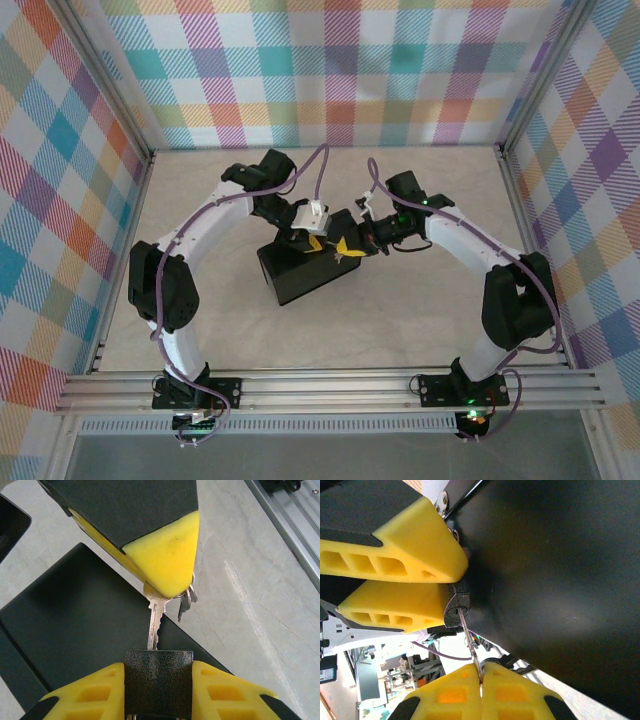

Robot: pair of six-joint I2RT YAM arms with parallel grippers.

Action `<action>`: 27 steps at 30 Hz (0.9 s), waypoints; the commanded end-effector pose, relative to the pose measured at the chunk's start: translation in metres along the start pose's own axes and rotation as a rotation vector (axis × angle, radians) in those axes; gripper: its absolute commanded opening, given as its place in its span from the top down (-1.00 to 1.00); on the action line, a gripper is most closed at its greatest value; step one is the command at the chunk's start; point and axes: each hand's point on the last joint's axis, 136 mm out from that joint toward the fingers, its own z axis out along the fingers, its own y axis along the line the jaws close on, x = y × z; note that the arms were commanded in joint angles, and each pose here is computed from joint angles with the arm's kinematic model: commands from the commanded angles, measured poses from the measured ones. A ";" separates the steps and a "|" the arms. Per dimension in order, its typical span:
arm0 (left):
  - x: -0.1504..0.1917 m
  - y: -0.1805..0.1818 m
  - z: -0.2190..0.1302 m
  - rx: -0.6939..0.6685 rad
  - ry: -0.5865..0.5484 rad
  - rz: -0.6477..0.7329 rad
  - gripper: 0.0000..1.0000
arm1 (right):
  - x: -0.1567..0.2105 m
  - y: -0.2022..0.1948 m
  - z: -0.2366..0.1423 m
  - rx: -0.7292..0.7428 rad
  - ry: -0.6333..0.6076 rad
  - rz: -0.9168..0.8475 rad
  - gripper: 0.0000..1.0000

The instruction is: Unlock the padlock with the key

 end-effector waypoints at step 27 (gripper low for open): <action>-0.019 -0.004 0.005 -0.004 -0.097 0.051 0.64 | -0.014 0.032 0.004 -0.127 0.051 0.037 0.96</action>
